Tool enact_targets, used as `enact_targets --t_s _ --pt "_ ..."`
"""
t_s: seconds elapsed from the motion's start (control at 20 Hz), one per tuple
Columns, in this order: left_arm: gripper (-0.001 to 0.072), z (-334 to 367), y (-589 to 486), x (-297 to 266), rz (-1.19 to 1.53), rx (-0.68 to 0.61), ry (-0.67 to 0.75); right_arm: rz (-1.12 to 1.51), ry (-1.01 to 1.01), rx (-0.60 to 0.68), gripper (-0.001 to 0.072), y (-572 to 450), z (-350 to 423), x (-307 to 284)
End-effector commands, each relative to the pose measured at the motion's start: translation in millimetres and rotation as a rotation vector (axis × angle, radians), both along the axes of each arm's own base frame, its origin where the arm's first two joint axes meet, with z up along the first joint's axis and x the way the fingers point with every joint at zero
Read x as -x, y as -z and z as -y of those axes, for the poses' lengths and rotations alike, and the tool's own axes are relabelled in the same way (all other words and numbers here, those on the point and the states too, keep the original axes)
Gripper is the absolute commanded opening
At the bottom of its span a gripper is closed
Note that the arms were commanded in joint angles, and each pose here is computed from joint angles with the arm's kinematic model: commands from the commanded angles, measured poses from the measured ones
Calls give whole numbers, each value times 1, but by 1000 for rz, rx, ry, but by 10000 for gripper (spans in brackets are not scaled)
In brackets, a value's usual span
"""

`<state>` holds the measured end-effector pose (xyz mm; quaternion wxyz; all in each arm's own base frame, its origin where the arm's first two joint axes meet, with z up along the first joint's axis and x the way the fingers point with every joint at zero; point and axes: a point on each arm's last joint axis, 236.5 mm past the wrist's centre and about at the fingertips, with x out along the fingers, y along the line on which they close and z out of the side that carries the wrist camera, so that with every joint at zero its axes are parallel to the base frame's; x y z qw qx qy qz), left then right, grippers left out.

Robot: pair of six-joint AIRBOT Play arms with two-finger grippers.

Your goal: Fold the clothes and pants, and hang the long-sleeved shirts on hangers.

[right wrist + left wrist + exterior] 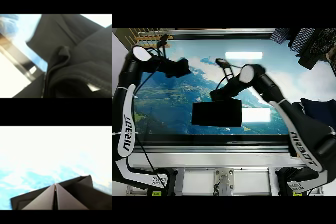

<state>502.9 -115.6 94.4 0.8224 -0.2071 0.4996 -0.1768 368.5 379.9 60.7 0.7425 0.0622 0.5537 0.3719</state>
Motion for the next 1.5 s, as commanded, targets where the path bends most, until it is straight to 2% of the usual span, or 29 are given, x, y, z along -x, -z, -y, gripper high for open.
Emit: enact_targets --t_s 0.0,0.05,0.1,0.25,0.35,0.5,0.6,0.75,0.9,1.2,1.25,1.35,1.45 --pt "6 -37 -24 7 25 -7 -50 75 33 -170 455 36 -93 -8" --pt "6 -43 -29 9 30 -8 -61 90 10 -223 615 40 -116 -4" --pt "6 -51 -34 10 38 -9 -74 113 -39 -253 628 37 -129 3" --pt "6 -72 -48 17 64 -15 -117 136 -56 -262 607 12 -117 0" --pt "6 -81 -48 26 86 -23 -145 176 -51 -194 607 5 -80 -12" --pt "6 -83 -20 52 44 -19 -181 155 14 -32 608 29 11 -22" --pt "6 -72 10 77 -25 -21 -149 51 109 75 608 62 84 -18" --pt "6 -45 48 108 -94 -33 -69 -135 290 121 612 111 169 1" --pt "6 -22 71 124 -120 -38 -32 -286 444 37 614 145 195 14" --pt "6 2 84 136 -140 -40 22 -329 476 -251 611 158 137 -5" --pt "6 4 84 135 -138 -38 24 -342 472 -284 594 160 125 -4" --pt "6 4 84 134 -133 -37 20 -359 443 -329 464 164 99 0" --pt "6 4 83 134 -131 -37 18 -370 417 -362 463 163 75 3"
